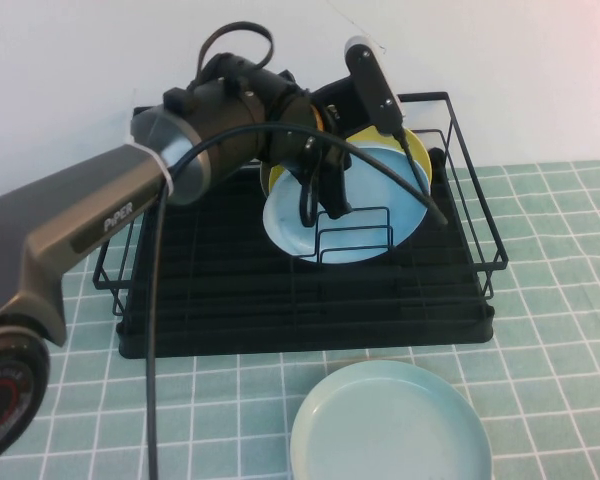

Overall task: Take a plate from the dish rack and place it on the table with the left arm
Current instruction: Grasp the plate from the shelf, then place the plate from the table

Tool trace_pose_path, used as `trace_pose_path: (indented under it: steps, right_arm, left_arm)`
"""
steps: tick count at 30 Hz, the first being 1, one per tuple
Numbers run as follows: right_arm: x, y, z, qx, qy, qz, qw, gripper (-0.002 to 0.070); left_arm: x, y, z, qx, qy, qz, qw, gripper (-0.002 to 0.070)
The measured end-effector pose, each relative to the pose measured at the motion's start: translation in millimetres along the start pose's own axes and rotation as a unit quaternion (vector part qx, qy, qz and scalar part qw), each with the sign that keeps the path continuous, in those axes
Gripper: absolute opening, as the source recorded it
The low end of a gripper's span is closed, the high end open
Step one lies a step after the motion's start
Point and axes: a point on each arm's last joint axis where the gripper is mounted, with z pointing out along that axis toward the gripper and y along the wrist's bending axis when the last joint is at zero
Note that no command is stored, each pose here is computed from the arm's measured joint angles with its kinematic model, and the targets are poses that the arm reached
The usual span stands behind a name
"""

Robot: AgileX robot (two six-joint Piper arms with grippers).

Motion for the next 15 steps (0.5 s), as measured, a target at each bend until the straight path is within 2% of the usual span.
trace_pose_path:
  steps: [2, 8, 13, 15]
  right_arm:
    - [0, 0, 0, 0.0, 0.0, 0.0, 1.0, -0.0001]
    - [0, 0, 0, 0.0, 0.0, 0.0, 1.0, -0.0001]
    - [0, 0, 0, 0.0, 0.0, 0.0, 1.0, -0.0001]
    - [0, 0, 0, 0.0, 0.0, 0.0, 1.0, -0.0001]
  left_arm:
    - [-3, 0.5, -2, 0.0, 0.007, -0.005, 1.0, 0.0118]
    - [-21, 18.2, -24, -0.011, 0.008, -0.025, 1.0, 0.0118]
    - [-38, 35.5, -63, -0.023, -0.022, -0.048, 0.998, 0.0116]
    - [-44, 42.7, -84, -0.033, -0.034, -0.053, 0.997, 0.0088]
